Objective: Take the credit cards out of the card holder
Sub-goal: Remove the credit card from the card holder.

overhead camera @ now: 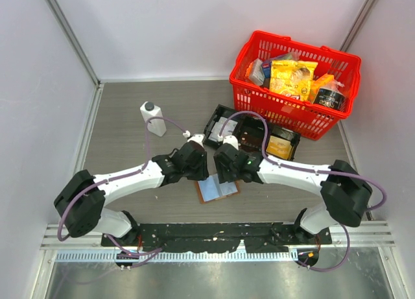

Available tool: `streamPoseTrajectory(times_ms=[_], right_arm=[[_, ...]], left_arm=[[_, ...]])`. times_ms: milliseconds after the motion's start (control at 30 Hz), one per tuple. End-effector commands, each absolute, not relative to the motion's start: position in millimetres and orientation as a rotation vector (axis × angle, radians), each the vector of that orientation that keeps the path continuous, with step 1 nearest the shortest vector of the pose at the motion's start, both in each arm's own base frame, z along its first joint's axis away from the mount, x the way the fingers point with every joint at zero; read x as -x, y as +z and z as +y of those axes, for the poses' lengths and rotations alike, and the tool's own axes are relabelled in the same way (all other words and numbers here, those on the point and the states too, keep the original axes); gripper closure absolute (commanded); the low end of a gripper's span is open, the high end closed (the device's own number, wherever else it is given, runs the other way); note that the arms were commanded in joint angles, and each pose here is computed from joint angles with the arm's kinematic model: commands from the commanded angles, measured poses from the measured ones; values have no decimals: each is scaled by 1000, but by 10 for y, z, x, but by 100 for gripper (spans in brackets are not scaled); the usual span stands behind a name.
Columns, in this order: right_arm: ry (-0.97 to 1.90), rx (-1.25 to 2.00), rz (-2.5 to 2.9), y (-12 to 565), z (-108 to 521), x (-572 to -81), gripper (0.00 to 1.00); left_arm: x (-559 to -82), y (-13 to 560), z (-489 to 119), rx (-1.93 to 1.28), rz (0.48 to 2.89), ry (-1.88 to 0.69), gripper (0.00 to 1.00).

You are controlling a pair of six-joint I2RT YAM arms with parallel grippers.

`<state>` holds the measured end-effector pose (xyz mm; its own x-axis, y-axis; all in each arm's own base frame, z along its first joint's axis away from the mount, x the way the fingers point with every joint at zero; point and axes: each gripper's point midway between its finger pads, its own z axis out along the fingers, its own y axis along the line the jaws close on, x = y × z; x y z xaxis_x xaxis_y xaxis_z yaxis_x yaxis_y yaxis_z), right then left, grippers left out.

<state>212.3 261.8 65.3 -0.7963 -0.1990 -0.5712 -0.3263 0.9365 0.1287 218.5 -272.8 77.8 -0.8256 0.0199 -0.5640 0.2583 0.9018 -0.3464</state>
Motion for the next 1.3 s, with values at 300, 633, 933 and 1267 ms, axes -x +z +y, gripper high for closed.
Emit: streamPoseTrajectory(times_ms=[300, 633, 933, 1267], right_arm=[[249, 288, 2582, 396, 2697, -2155, 40], [260, 329, 2640, 216, 2680, -2037, 36], [392, 373, 2645, 234, 2812, -1947, 36], [763, 442, 2576, 676, 3266, -1818, 56]], left_arm=[[-1858, 298, -2755, -311, 2648, -601, 71], [-1813, 142, -2580, -231, 2712, -489, 74], [-1802, 152, -2535, -194, 2709, -481, 75], [-1764, 89, -2543, -168, 2726, -503, 77]])
